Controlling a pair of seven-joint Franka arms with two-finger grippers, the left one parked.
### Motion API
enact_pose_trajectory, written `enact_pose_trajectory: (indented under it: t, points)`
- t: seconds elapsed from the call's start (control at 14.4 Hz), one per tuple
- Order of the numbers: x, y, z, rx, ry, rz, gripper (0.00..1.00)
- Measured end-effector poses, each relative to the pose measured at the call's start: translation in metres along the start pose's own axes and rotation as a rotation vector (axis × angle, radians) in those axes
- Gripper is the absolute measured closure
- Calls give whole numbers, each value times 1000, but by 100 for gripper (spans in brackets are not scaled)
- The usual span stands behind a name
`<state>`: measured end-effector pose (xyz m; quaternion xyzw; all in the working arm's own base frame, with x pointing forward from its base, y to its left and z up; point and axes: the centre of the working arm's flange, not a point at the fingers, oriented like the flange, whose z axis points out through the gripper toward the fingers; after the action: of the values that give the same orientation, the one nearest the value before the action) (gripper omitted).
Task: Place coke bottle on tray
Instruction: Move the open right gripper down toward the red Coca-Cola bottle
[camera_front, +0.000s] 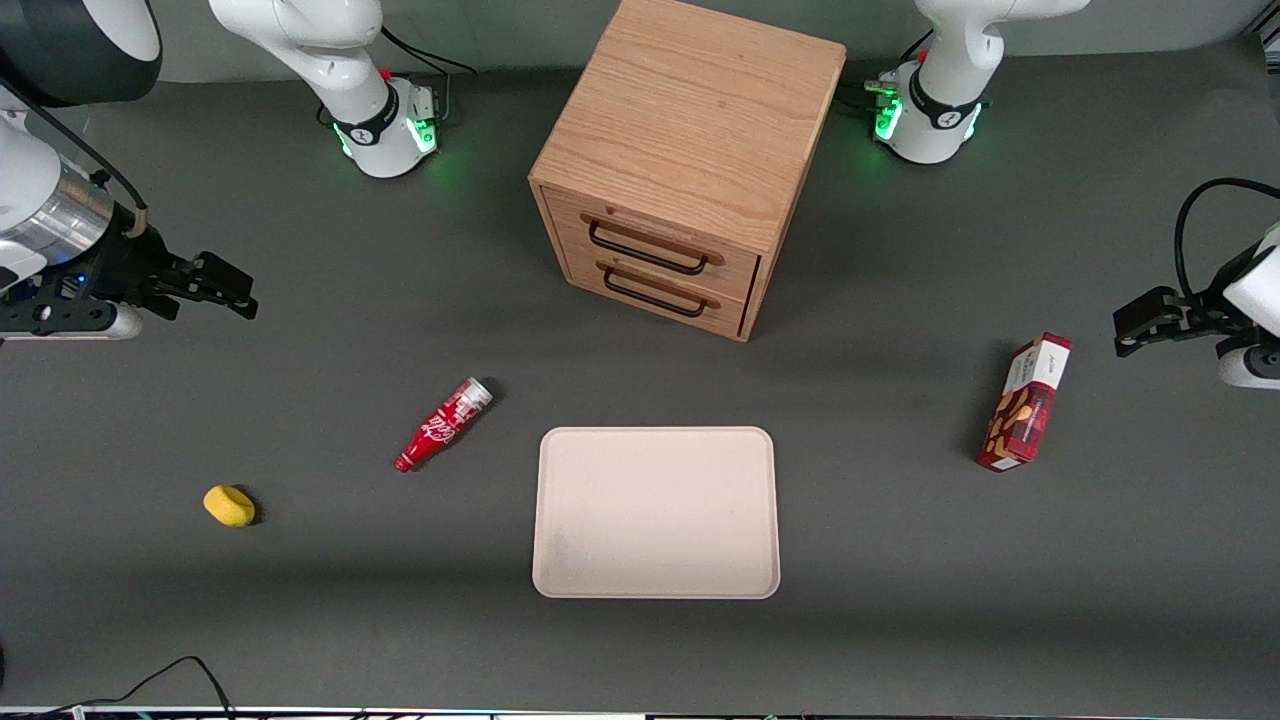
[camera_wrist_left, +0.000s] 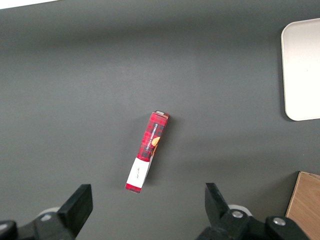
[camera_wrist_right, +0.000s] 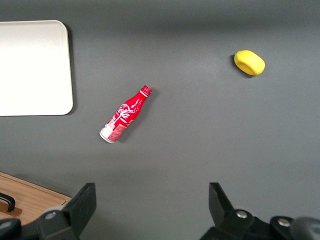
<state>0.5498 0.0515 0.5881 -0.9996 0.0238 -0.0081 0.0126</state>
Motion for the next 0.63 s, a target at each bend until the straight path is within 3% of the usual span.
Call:
enact_pose_trajectory:
  t: [0.35,0.63]
  points:
    - [0,-2,2,-5,-4,-4,0]
    - [11,-19,25,3,-31,9,0]
